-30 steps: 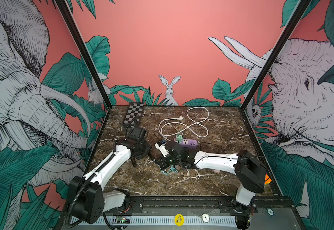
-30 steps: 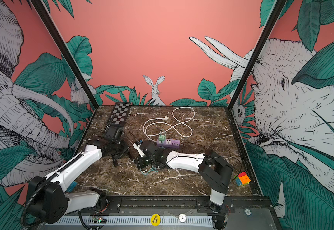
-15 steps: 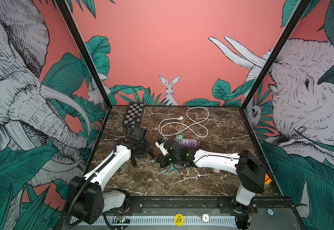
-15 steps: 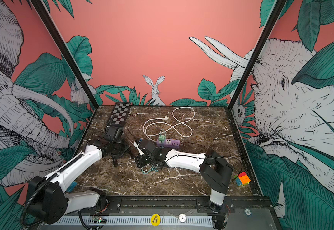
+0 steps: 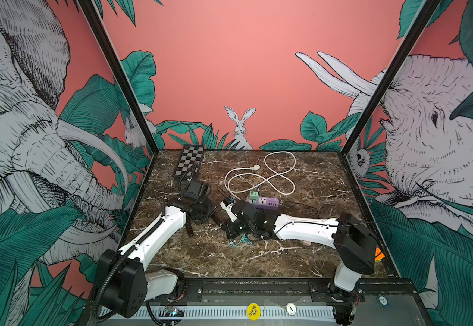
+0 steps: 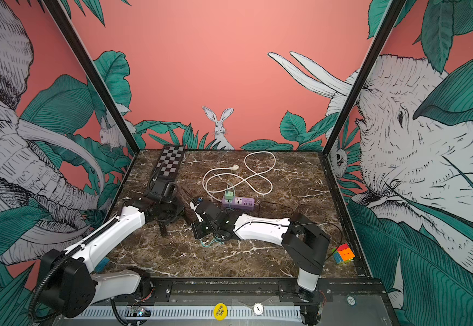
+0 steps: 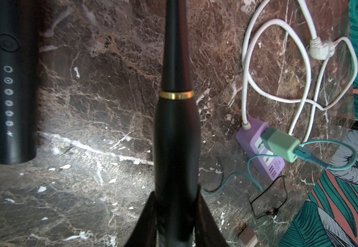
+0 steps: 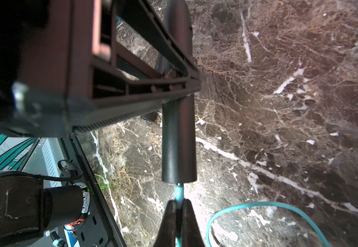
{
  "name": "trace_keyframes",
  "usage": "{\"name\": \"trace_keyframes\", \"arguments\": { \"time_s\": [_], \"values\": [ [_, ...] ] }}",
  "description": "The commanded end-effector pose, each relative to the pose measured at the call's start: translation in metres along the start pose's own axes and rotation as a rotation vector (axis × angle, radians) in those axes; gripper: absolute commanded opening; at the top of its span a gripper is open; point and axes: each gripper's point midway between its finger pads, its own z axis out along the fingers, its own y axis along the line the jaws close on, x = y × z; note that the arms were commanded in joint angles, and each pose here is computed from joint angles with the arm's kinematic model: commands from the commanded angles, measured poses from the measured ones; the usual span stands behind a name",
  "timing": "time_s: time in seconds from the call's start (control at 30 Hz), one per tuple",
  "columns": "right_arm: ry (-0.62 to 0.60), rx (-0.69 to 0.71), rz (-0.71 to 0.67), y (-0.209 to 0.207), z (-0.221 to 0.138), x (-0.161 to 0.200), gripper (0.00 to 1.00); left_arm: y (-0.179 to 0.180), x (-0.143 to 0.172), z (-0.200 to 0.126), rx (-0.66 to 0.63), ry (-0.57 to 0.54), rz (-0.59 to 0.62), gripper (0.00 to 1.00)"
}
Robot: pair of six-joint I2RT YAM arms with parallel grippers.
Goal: Charge the electric toothbrush
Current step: Insert the charging cable into the electric toothbrush.
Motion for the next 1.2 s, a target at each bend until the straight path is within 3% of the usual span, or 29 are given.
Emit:
{"name": "trace_keyframes", "arguments": {
  "time_s": [0.0,0.7,1.17],
  "values": [
    [-0.196,0.017,-0.004,0.002,-0.015,-0.047,0.0,0.015,0.025,0.0,-0.041,0.089,-0.002,0.0],
    [-0.292,-0.034,-0.118,0.008,-0.026,-0.051,0.0,0.018,0.027,0.001,-0.043,0.095,-0.003,0.0],
    [-0.303,-0.007,-0.097,0.007,-0.022,-0.055,0.0,0.014,0.029,0.0,-0.021,0.102,-0.017,0.0]
  ]
}}
